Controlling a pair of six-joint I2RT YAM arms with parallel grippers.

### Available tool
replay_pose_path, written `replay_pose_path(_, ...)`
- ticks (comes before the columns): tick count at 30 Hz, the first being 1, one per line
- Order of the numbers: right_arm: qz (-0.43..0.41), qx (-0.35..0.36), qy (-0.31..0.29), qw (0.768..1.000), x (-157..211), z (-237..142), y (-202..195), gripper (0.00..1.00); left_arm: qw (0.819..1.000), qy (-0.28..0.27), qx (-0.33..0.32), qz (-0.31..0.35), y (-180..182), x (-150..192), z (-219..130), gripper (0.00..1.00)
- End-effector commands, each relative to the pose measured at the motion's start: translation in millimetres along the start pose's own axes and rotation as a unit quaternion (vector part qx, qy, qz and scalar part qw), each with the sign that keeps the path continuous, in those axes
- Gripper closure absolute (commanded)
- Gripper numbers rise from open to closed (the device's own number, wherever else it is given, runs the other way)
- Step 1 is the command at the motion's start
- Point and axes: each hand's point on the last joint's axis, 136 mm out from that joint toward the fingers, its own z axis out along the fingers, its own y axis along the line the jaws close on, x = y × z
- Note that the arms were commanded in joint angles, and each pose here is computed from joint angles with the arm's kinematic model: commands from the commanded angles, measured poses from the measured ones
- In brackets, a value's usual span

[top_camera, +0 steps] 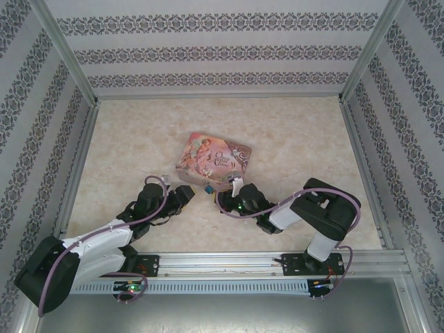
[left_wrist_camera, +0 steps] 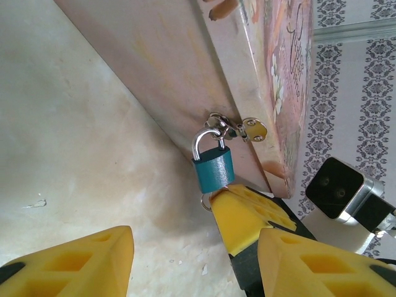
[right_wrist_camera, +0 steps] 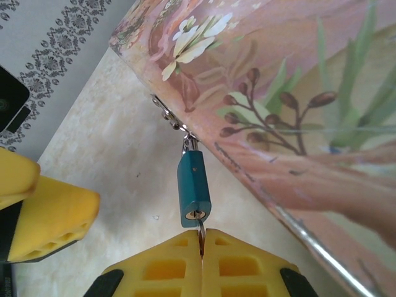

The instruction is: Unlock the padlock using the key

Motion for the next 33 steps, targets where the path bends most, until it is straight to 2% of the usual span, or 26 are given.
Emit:
replay_pose_path(1,0.015,-0.042,-0.006,0.999,-13,1,29,1.00,0.999,-0.005,0.034,-0.001,-19,-6,1,0.44)
replay_pose_path(21,0.090,-0.033,0.020,0.995,-12,2,34,1.00,0.998,-0.008,0.058,-0.027,-29,-11,11,0.46)
replay_pose_path(33,0.092,-0.030,0.025,0.995,-13,-1,37,1.00,0.997,-0.003,0.069,-0.038,-33,-11,23,0.49)
